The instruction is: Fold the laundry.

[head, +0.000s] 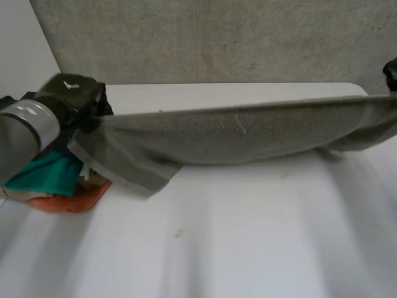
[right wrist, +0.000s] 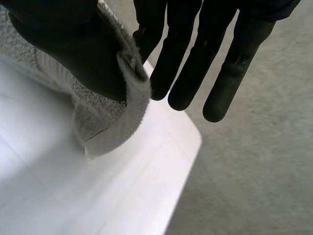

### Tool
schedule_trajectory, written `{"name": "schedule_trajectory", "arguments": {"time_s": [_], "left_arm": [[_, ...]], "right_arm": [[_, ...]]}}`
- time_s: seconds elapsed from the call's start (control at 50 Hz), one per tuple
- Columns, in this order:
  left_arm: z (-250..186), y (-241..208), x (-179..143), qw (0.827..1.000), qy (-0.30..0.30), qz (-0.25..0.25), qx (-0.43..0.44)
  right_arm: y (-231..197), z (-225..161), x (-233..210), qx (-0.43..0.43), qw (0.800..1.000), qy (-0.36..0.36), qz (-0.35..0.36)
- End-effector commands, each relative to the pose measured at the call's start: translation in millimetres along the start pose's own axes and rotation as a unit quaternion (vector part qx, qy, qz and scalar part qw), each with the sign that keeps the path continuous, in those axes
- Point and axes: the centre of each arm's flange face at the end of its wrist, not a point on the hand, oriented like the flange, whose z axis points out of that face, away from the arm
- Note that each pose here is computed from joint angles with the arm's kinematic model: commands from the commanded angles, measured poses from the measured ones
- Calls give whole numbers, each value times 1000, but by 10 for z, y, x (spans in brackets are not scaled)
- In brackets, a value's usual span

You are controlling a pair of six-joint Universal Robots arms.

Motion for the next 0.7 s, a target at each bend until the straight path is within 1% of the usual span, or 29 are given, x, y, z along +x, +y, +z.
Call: {"name": "schedule_trajectory", "arguments": {"time_s": [0.02,0.04,0.06,0.1,0.12,0.16,0.18,0.2,0.22,0.24,0.26,0.28,0.32,0.34,0.36,0.4,0.42,0.44,0.48,0.5,0.52,0.56,0.58,0.6,0.64,0.66,0.68,0.7], "left_arm": [[686,31,147,995,2,88,43],[751,-58,158,994,-3,91,65],[854,-313,136,987,-26,94,128],[927,-593,87,973,-56,97,201],[940,-875,22,952,-89,95,275],[945,-1072,-94,928,-124,91,338],[938,-1159,-137,915,-140,88,368],[904,-1325,-217,886,-174,78,422],[880,-1397,-277,872,-193,74,445],[843,-1469,-338,858,-209,68,465],[813,-1512,-373,848,-223,64,476],[759,-1565,-395,842,-235,57,482],[745,-1551,-417,847,-238,53,472],[752,-1528,-406,853,-233,52,465],[780,-1457,-342,867,-218,49,445],[823,-1334,-297,884,-205,47,417],[850,-1252,-279,892,-199,46,403],[887,-1096,-208,908,-183,43,374],[910,-950,-143,920,-170,42,350],[926,-870,-106,926,-164,41,339],[946,-714,-15,935,-151,39,318],[959,-551,78,945,-137,40,295],[965,-469,127,949,-129,40,285],[962,-313,224,957,-111,41,265],[948,-173,325,964,-92,43,247],[938,-100,381,967,-82,45,235],[919,45,499,974,-60,46,215],[901,113,548,976,-51,46,205]], "right_arm": [[45,619,56,28,998,34,49],[-44,727,186,61,993,74,68],[-106,774,270,84,988,99,78],[-269,841,452,141,974,152,95],[-446,872,648,209,949,205,114],[-576,880,800,264,924,245,128],[-698,855,925,316,896,279,139],[-745,841,979,339,882,294,143],[-784,831,1023,359,870,306,145],[-823,811,1054,376,859,317,145],[-869,788,1095,400,843,331,142],[-877,786,1101,408,838,334,140],[-866,789,1082,410,838,333,137],[-835,801,1054,405,843,326,137],[-815,817,1021,401,847,320,137],[-758,869,954,391,858,305,135],[-688,935,862,379,870,286,134],[-645,972,814,371,877,275,134],[-531,1056,705,350,892,253,135],[-413,1125,600,328,905,233,138],[-348,1164,537,316,912,221,140],[-222,1225,415,290,925,200,143],[-80,1287,289,263,937,178,147],[-10,1310,224,248,942,168,150],[144,1356,94,216,953,148,152],[310,1398,-58,181,964,127,151],[394,1409,-135,161,969,116,149],[488,1418,-214,141,974,105,144]]}}
